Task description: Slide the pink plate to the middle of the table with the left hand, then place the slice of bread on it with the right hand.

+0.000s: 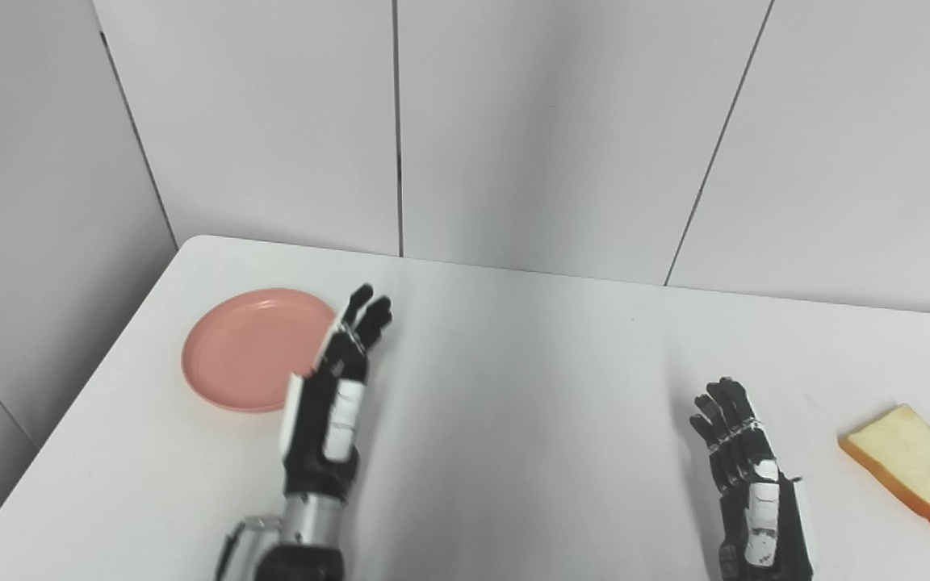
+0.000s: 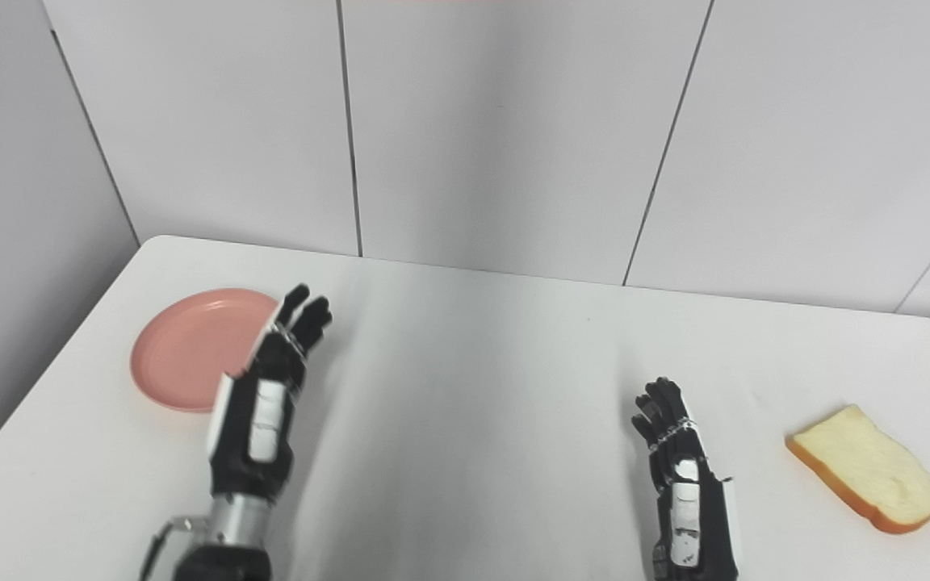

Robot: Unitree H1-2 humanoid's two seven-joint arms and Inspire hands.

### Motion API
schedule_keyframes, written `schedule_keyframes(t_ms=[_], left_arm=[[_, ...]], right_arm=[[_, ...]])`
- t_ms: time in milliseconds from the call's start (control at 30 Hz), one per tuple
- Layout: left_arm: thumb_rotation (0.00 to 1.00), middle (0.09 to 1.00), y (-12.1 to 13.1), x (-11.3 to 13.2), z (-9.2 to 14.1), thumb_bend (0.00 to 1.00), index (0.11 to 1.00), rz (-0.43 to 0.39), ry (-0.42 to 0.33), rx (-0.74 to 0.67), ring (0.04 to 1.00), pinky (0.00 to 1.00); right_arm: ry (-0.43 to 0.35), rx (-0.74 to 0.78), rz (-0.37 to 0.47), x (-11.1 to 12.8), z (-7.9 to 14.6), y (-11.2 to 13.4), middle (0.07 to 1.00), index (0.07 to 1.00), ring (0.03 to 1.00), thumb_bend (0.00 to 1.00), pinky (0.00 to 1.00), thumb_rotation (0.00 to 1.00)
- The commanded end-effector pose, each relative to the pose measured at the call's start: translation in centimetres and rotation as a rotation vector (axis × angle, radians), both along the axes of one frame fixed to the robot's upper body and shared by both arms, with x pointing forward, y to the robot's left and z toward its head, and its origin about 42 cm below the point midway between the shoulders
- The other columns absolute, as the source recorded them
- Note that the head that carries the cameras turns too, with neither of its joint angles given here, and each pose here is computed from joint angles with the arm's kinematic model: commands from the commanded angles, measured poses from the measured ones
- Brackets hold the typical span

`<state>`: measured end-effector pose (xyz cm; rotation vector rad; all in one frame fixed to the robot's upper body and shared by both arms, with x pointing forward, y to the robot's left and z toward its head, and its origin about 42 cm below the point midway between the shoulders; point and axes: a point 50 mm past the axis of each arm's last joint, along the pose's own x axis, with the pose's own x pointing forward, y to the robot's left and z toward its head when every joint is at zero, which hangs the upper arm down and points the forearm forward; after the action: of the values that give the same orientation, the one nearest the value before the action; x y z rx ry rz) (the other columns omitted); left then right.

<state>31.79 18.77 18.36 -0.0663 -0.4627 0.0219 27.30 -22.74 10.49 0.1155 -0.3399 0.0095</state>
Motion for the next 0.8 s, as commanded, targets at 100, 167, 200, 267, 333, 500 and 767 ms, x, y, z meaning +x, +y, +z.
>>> schedule_keyframes(t_ms=[100, 167, 200, 267, 333, 500, 767], left_arm=[[0.91, 0.785, 3.9, 3.4, 2.7, 0.96, 0.740, 0.032, -0.124, 0.048, 0.781, 0.83], [0.90, 0.779, 5.5, 4.6, 3.4, 0.97, 0.729, 0.049, -0.149, 0.052, 0.767, 0.80], [0.90, 0.776, 6.1, 5.0, 4.1, 0.96, 0.724, 0.063, -0.169, 0.054, 0.765, 0.80], [0.90, 0.770, 7.2, 5.6, 5.6, 0.94, 0.722, 0.085, -0.200, 0.063, 0.762, 0.80], [0.90, 0.781, 8.4, 6.2, 6.6, 0.92, 0.748, 0.102, -0.215, 0.079, 0.779, 0.82], [0.90, 0.809, 11.7, 7.5, 7.2, 0.97, 0.805, 0.187, -0.196, 0.127, 0.800, 0.82], [0.87, 0.820, 17.8, 10.3, 7.7, 1.00, 0.835, 0.253, -0.125, 0.161, 0.820, 0.84]], right_arm=[[0.141, 0.010, -0.032, -2.4, -3.7, -0.2, 0.894, 0.867, 0.885, 0.77, 0.89, 0.96], [0.142, 0.012, -0.032, -2.3, -3.6, -0.1, 0.897, 0.863, 0.887, 0.77, 0.90, 0.96], [0.140, 0.012, -0.032, -2.4, -3.6, -0.1, 0.896, 0.862, 0.887, 0.78, 0.90, 0.96], [0.136, 0.012, -0.031, -2.4, -3.6, 0.0, 0.890, 0.857, 0.884, 0.79, 0.89, 0.96], [0.134, 0.011, -0.033, -2.3, -3.6, 0.1, 0.885, 0.852, 0.881, 0.80, 0.89, 0.96], [0.134, 0.010, -0.046, -2.1, -3.5, 0.0, 0.882, 0.846, 0.879, 0.80, 0.88, 0.96], [0.130, 0.015, -0.053, -1.9, -3.5, -0.1, 0.888, 0.848, 0.886, 0.79, 0.88, 0.97]])
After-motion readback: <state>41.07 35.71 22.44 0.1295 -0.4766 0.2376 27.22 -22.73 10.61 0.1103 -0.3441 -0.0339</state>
